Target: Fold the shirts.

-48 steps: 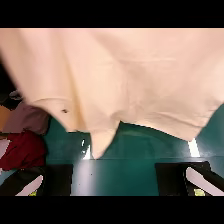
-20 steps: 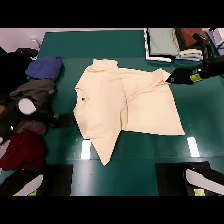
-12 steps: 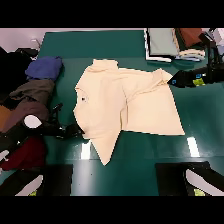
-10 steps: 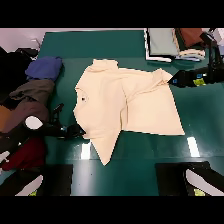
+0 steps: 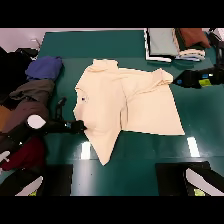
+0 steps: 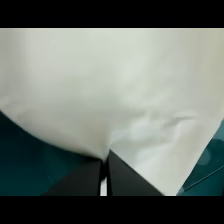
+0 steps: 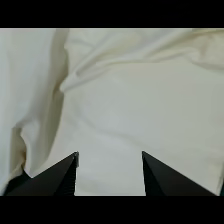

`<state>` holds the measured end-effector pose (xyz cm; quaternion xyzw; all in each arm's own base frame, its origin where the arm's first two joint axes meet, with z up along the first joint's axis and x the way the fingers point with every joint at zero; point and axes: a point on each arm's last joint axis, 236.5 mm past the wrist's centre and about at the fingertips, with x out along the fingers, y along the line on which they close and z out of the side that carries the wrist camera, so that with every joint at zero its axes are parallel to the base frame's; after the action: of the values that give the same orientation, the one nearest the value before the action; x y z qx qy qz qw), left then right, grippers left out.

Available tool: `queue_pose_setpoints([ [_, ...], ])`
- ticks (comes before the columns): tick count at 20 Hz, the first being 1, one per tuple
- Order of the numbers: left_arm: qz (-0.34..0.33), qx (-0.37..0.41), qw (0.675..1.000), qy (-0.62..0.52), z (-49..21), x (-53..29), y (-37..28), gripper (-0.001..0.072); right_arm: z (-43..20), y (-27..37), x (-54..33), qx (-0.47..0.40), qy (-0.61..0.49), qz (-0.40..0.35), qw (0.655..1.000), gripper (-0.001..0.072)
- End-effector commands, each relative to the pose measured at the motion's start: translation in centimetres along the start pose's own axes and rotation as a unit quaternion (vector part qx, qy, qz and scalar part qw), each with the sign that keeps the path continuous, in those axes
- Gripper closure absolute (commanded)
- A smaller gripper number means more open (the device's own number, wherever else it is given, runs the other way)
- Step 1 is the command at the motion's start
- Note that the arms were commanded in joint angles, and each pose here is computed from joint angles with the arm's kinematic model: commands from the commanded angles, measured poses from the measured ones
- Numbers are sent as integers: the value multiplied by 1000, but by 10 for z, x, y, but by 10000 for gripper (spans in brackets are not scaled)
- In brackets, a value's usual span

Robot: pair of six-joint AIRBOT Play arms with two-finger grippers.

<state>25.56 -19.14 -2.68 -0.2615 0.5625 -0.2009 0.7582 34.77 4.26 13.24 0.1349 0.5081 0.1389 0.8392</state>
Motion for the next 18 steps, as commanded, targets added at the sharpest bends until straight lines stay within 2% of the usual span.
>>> queue_pose_setpoints([
  [1, 23, 48, 998, -33, 37, -26, -5, 683, -41, -67, -18, 54, 68, -82, 993, 266],
  [5, 26, 75, 996, -49, 51, -36, -13, 683, -120, -138, -5, 214, 105, -103, 966, 257],
  [8, 27, 81, 995, -48, 51, -35, -12, 683, -177, -154, 26, 322, 128, -69, 935, 251],
  [12, 26, 80, 995, -48, 51, -35, -12, 683, -216, -143, 63, 362, 166, -30, 917, 251],
  [18, 25, 79, 995, -47, 50, -35, -13, 683, -221, -127, 104, 322, 202, -23, 925, 263],
])
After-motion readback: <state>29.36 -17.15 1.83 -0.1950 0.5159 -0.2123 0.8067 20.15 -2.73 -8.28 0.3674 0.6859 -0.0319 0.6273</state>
